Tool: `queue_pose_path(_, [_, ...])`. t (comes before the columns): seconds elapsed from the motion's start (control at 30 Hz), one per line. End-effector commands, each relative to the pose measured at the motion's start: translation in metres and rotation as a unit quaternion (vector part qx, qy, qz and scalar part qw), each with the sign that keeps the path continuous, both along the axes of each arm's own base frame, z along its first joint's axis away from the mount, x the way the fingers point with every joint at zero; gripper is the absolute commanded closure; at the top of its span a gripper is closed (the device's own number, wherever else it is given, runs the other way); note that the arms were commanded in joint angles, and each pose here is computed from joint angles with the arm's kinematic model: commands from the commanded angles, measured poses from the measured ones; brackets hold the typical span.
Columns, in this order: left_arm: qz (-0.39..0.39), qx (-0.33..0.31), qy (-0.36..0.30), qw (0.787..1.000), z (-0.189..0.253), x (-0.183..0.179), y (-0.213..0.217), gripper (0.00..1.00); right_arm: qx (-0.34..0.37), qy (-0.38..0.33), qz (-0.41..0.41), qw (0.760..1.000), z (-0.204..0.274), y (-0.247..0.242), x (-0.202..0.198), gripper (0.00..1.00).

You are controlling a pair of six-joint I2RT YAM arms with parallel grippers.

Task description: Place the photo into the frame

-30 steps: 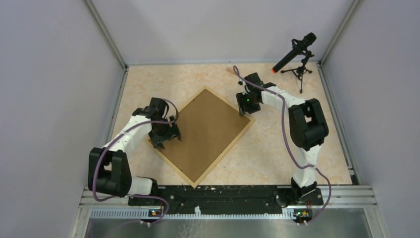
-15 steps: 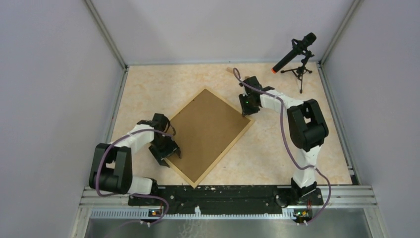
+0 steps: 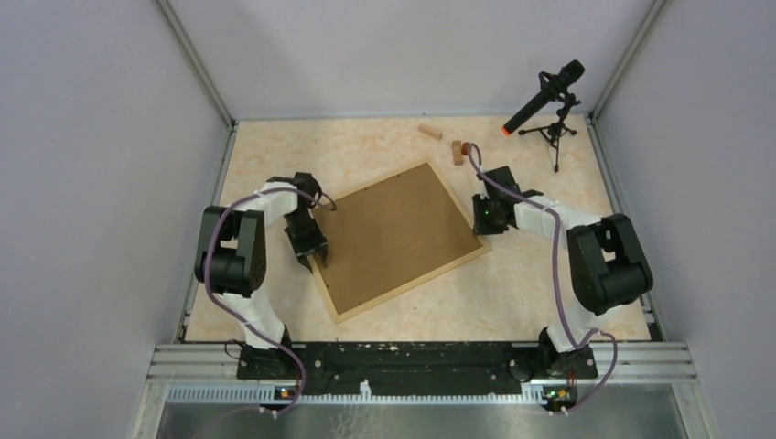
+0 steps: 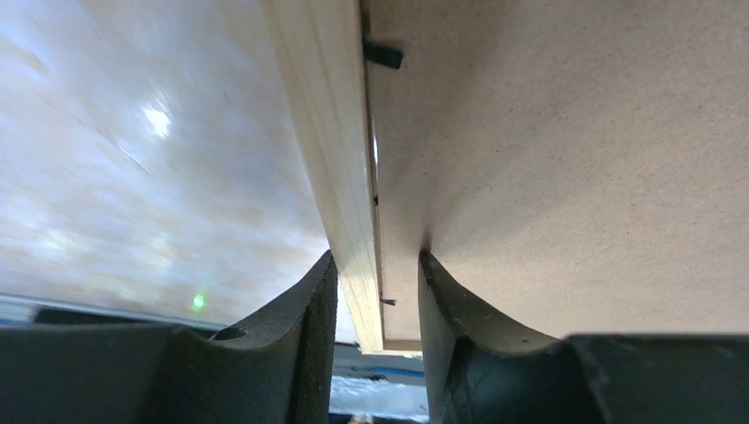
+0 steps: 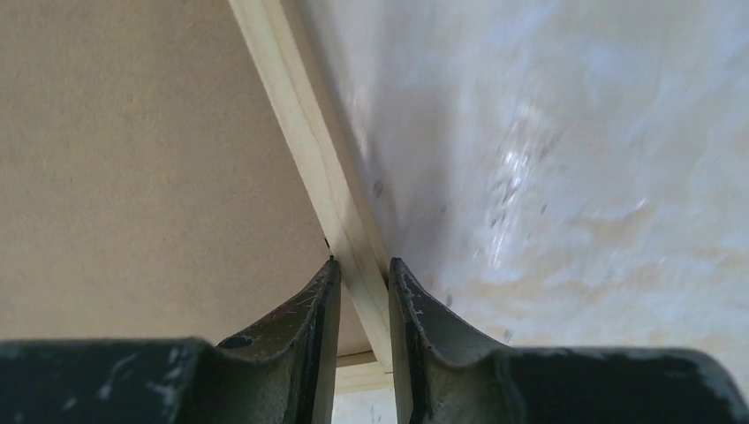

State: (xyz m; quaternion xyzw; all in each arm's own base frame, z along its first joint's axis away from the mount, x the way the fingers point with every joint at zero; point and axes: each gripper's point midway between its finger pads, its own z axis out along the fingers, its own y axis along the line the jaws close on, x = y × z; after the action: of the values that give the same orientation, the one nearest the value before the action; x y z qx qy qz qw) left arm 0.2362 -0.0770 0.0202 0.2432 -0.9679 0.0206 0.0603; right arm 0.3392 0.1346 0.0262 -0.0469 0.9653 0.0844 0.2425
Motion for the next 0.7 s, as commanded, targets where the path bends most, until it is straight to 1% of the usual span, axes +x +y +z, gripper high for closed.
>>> queue_pose_path(0.0, [-0.061,0.031,-0.15,0.986,-0.014,0.096,0.011,0.6,0.091,0.13,0.041,0.986,-0.009,0.042,-0.093,0.77])
queue_pose_path(0.07, [-0.094,-0.019,-0.164,0.982,-0.013,0.103,-0.002,0.62,0.109,0.107,0.042,0.987,0.012,0.047,-0.087,0.72])
queue_pose_path(0.1, [-0.104,-0.034,-0.168,0.98,-0.014,0.105,-0.005,0.62,0.114,0.095,0.043,0.988,0.023,0.047,-0.081,0.66])
queue_pose_path(0.17, [-0.114,-0.04,-0.174,0.977,-0.015,0.107,-0.002,0.63,0.113,0.07,0.033,0.991,0.04,0.038,-0.065,0.55])
queue_pose_path(0.2, [-0.113,-0.039,-0.175,0.977,-0.016,0.107,0.002,0.64,0.11,0.067,0.02,0.992,0.044,0.028,-0.057,0.51])
queue_pose_path(0.23, [-0.11,-0.038,-0.176,0.977,-0.016,0.108,0.008,0.64,0.114,0.069,0.011,0.991,0.047,0.021,-0.051,0.5])
queue_pose_path(0.3, [-0.11,-0.038,-0.177,0.977,-0.016,0.108,0.015,0.64,0.115,0.073,0.004,0.991,0.049,0.01,-0.044,0.51])
queue_pose_path(0.33, [-0.113,-0.042,-0.178,0.977,-0.017,0.108,0.016,0.64,0.102,0.072,0.002,0.992,0.047,0.004,-0.042,0.52])
queue_pose_path(0.47, [-0.115,-0.048,-0.174,0.977,-0.024,0.106,0.02,0.7,0.07,0.079,0.003,0.994,0.039,-0.006,-0.042,0.64])
queue_pose_path(0.5, [-0.115,-0.052,-0.171,0.977,-0.026,0.105,0.018,0.71,0.07,0.083,0.005,0.994,0.036,-0.005,-0.042,0.66])
queue_pose_path(0.6, [-0.113,-0.062,-0.167,0.978,-0.03,0.102,0.016,0.73,0.076,0.099,0.016,0.992,0.028,-0.001,-0.044,0.69])
queue_pose_path(0.67, [-0.113,-0.058,-0.164,0.978,-0.031,0.102,0.017,0.77,0.059,0.102,0.011,0.993,0.023,-0.007,-0.046,0.69])
